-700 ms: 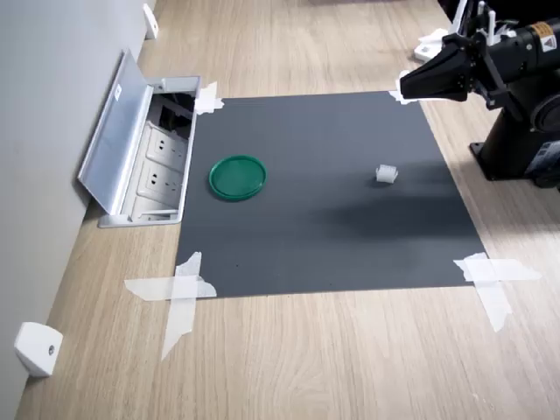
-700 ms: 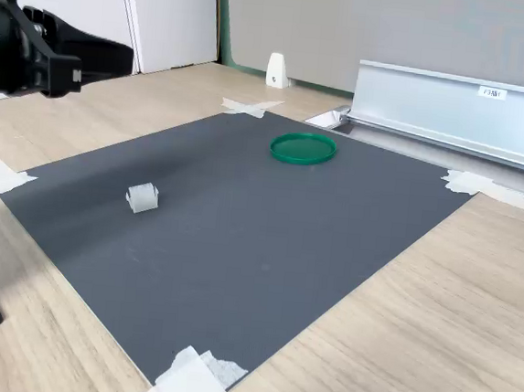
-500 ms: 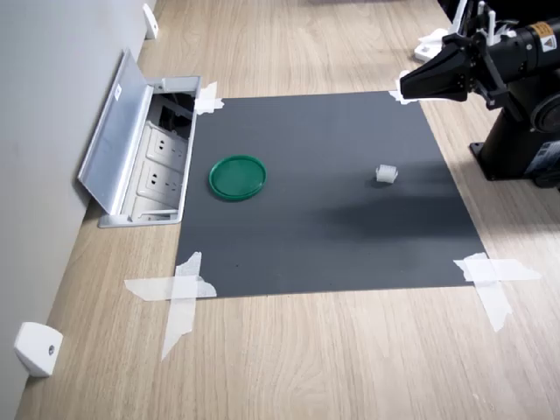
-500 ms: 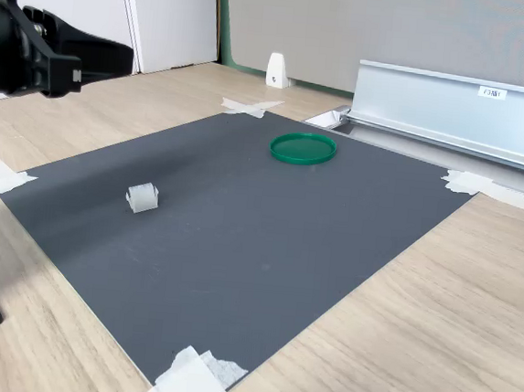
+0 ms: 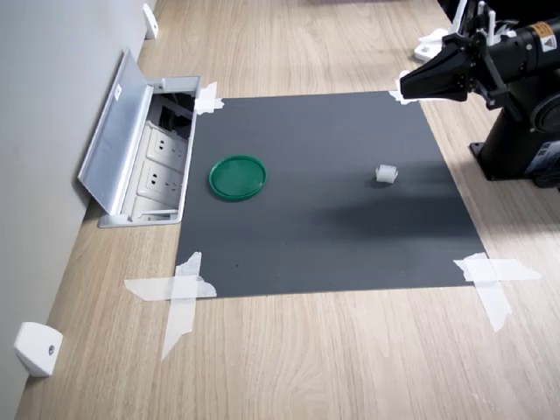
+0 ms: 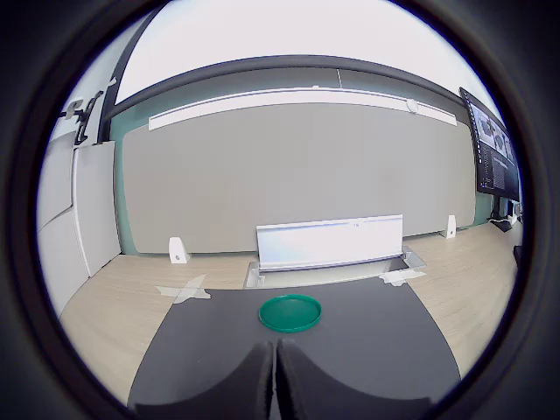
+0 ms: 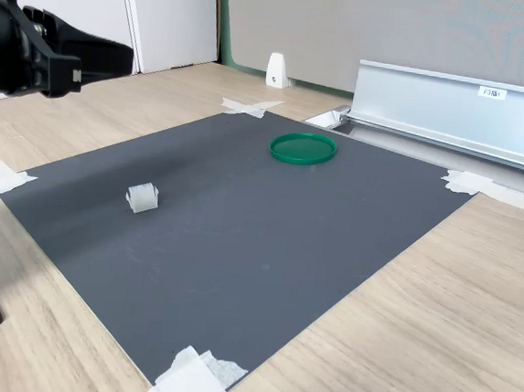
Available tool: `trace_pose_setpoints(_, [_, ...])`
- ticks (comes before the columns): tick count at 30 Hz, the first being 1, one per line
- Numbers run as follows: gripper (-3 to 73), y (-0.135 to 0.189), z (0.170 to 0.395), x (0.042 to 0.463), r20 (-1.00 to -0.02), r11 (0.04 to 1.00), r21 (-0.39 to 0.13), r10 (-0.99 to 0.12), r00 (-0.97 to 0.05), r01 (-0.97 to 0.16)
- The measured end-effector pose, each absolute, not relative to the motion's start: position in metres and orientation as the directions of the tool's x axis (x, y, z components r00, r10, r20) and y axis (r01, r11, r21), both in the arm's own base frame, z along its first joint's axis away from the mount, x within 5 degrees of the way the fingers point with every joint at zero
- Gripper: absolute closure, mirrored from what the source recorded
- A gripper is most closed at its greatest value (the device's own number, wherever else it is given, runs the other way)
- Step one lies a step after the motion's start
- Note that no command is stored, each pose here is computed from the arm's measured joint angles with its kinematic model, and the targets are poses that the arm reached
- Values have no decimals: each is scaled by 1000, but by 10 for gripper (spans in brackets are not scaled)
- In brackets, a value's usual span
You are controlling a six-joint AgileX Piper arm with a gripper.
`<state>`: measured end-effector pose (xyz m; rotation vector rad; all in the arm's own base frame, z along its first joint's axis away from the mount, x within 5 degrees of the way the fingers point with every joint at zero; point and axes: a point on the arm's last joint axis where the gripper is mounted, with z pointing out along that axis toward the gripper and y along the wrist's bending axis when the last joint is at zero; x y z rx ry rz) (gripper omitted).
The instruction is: Grasp a white terminal and put it on the green lid.
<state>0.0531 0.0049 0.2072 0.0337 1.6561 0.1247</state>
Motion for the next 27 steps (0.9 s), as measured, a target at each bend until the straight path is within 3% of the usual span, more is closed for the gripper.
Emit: trace_pose_setpoints(27, [703, 5, 207, 53, -991, 993, 105, 100, -90, -53])
